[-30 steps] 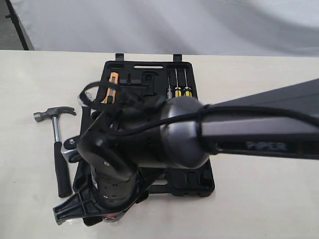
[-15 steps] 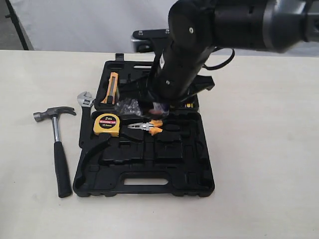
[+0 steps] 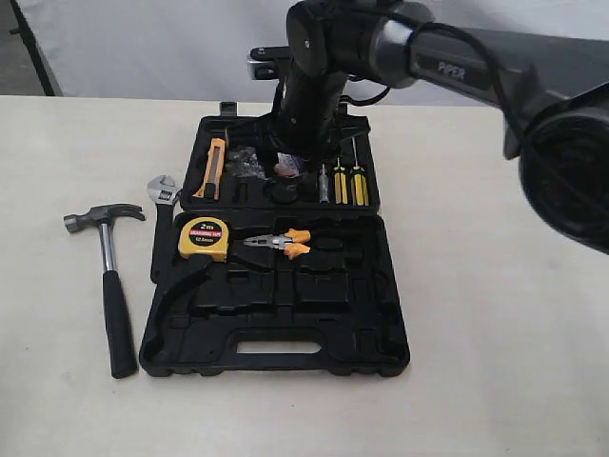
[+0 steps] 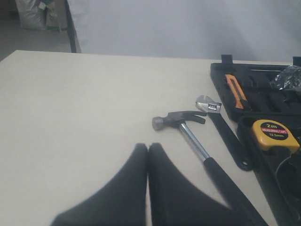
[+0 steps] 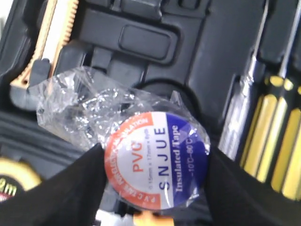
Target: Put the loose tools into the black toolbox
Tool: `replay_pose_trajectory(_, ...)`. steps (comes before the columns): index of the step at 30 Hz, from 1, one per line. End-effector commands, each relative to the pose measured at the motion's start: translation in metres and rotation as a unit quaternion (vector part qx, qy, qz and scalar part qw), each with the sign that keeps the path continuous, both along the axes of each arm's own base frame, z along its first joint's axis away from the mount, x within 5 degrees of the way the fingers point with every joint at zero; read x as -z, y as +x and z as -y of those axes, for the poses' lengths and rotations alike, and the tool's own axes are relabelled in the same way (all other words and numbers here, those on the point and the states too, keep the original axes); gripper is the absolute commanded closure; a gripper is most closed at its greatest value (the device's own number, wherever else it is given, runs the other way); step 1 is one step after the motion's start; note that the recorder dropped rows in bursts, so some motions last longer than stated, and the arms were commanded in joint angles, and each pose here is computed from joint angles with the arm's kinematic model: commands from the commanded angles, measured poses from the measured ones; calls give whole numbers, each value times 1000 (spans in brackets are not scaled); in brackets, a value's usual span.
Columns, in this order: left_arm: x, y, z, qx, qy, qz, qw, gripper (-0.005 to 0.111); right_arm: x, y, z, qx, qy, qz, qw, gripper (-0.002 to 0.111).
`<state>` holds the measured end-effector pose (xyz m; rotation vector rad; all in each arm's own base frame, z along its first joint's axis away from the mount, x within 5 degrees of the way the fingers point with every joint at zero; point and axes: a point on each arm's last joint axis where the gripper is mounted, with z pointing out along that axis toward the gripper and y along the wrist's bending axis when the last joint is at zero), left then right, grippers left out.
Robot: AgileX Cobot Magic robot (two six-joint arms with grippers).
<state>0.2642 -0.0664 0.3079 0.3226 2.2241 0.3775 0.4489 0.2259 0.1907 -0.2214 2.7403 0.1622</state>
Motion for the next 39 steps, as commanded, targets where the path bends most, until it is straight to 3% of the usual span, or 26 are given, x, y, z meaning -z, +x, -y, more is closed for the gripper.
replay_pose_trajectory(1, 1, -2, 0, -1, -14, 2, 1000, 105, 14, 14, -3, -4, -9, -2, 1000, 108)
replay_pose_trajectory(11, 1, -2, 0, -1, -14, 2, 1000, 105, 34, 17, -3, -4, -28, -25, 999, 104)
replay_pose_trajectory(19, 1, -2, 0, -1, -14, 2, 1000, 105, 38, 18, -3, -5, -30, -27, 999, 57)
replay_pose_trajectory(24, 1, -2, 0, -1, -14, 2, 1000, 105, 38, 19, -4, -2, -26, -22, 999, 34)
replay_pose_trajectory(26, 1, -2, 0, -1, -14, 2, 1000, 105, 37, 18, -4, -1, -27, -24, 999, 32)
replay_pose_trajectory(30, 1, -2, 0, -1, -14, 2, 1000, 105, 0, 19, 0, -2, -35, 6, 999, 35)
replay_pose_trajectory(32, 1, -2, 0, -1, -14, 2, 1000, 105, -21, 20, 0, -4, -25, 29, 999, 55)
replay_pose_trajectory(33, 1, -2, 0, -1, -14, 2, 1000, 105, -26, 20, -1, -8, -23, 36, 999, 71)
replay_pose_trajectory(36, 1, -2, 0, -1, -14, 2, 1000, 105, -10, 24, -3, -11, -26, 26, 999, 108)
replay_pose_trajectory(39, 1, -2, 0, -1, -14, 2, 1000, 105, 22, 26, -5, -12, -37, -4, 999, 109)
